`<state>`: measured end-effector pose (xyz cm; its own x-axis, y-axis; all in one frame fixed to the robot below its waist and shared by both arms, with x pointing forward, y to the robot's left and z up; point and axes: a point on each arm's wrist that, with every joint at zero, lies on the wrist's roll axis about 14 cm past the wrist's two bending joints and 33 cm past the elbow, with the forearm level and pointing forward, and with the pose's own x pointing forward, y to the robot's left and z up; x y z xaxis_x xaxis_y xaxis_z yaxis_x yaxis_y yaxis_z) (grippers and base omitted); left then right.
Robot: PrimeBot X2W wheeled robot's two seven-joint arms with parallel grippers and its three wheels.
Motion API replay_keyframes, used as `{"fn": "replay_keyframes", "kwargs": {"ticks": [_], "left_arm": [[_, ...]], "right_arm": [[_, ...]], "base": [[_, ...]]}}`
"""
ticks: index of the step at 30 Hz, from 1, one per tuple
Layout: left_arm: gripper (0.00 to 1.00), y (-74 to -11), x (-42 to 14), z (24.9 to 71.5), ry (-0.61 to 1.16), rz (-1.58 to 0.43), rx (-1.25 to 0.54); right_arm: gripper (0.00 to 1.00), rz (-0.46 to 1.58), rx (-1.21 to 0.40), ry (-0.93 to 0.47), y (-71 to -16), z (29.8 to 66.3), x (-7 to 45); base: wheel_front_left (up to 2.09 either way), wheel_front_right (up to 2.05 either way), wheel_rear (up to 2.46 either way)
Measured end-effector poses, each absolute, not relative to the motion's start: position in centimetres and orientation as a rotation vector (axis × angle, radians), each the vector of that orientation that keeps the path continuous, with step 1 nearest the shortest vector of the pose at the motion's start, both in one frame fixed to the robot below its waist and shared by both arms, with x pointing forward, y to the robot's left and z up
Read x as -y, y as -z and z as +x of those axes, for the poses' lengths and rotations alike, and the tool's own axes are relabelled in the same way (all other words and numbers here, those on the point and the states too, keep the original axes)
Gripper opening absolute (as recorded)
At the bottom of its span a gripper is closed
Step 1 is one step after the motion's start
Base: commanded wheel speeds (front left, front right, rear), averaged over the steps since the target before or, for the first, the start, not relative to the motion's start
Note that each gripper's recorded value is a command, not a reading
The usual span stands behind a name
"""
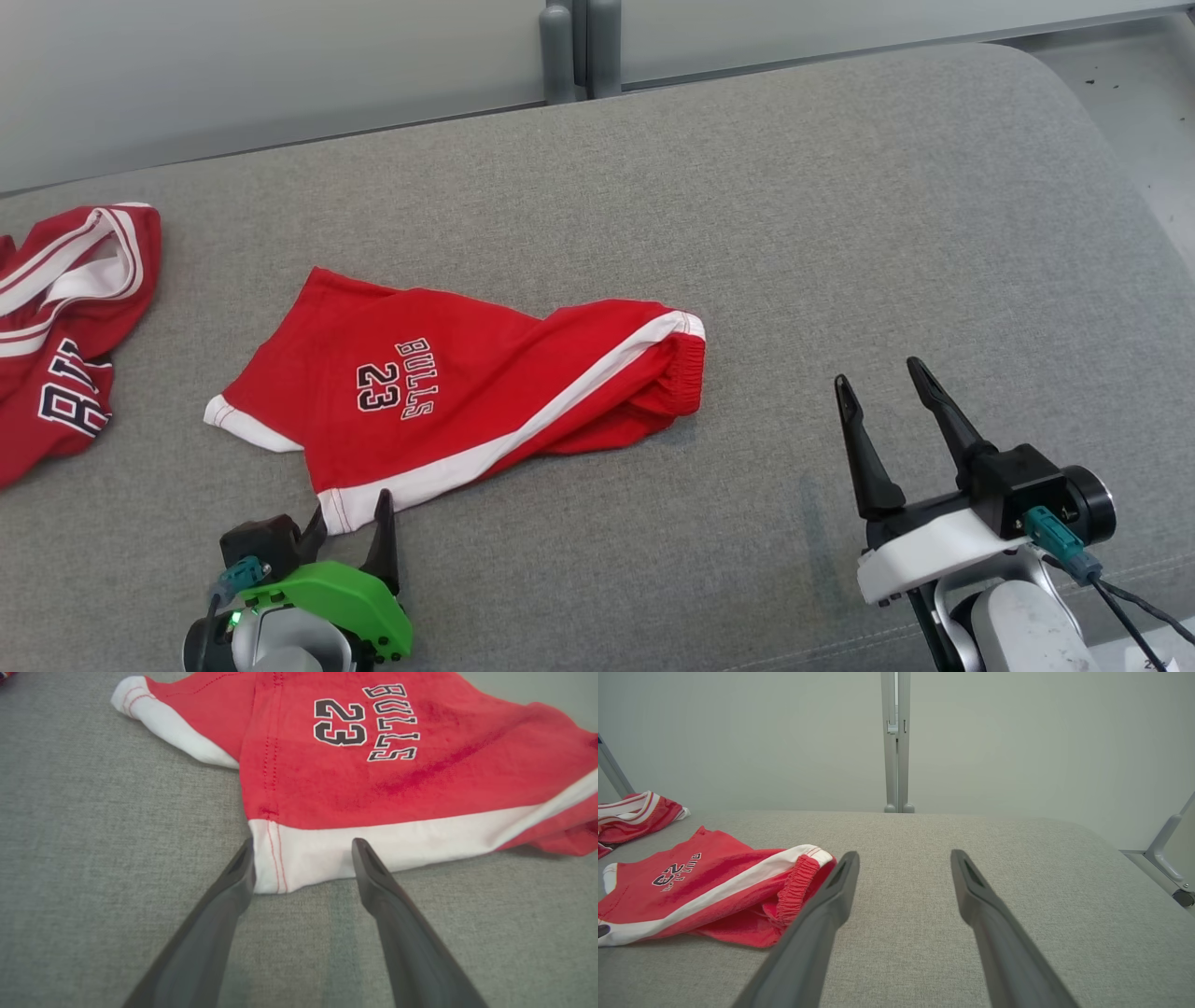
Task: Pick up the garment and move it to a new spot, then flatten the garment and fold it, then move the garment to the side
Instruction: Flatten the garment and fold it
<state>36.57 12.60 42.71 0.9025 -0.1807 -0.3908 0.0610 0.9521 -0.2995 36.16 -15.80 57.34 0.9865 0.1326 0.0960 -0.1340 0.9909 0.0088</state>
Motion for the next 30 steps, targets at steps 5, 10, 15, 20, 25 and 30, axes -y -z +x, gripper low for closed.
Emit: {"fn": "replay_keyframes", "kwargs": {"ticks": [5, 10, 15, 20, 25, 30], "left_arm": [[0.42, -42.8, -12.1, 36.7, 0.139, -0.295, -0.424], [0.23, -41.8, -12.1, 36.3, 0.134, -0.29, -0.464], [0.0, -41.8, -12.4, 36.7, 0.121, -0.289, -0.461], [0.0, -43.6, -13.1, 38.0, 0.105, -0.3, -0.388], [0.0, -45.2, -14.3, 38.4, 0.078, -0.301, -0.32], [0.0, -45.3, -15.2, 38.1, 0.052, -0.3, -0.312]], "right_arm": [[1.0, 0.014, 0.098, -0.132, -57.4, 36.3, 15.9], [1.0, 0.013, 0.097, -0.126, -57.4, 36.3, 16.1], [1.0, 0.013, 0.095, -0.122, -57.3, 36.5, 16.2], [1.0, 0.028, 0.088, -0.134, -57.1, 36.8, 15.8], [1.0, 0.154, 0.047, -0.148, -56.4, 37.9, 14.9], [1.0, 0.288, -0.013, -0.185, -56.2, 39.4, 13.2]], "base": [[0.0, 0.0, 0.0], [0.0, 0.0, 0.0], [0.0, 0.0, 0.0], [0.0, 0.0, 0.0], [0.0, 0.0, 0.0], [0.0, 0.0, 0.0]]}}
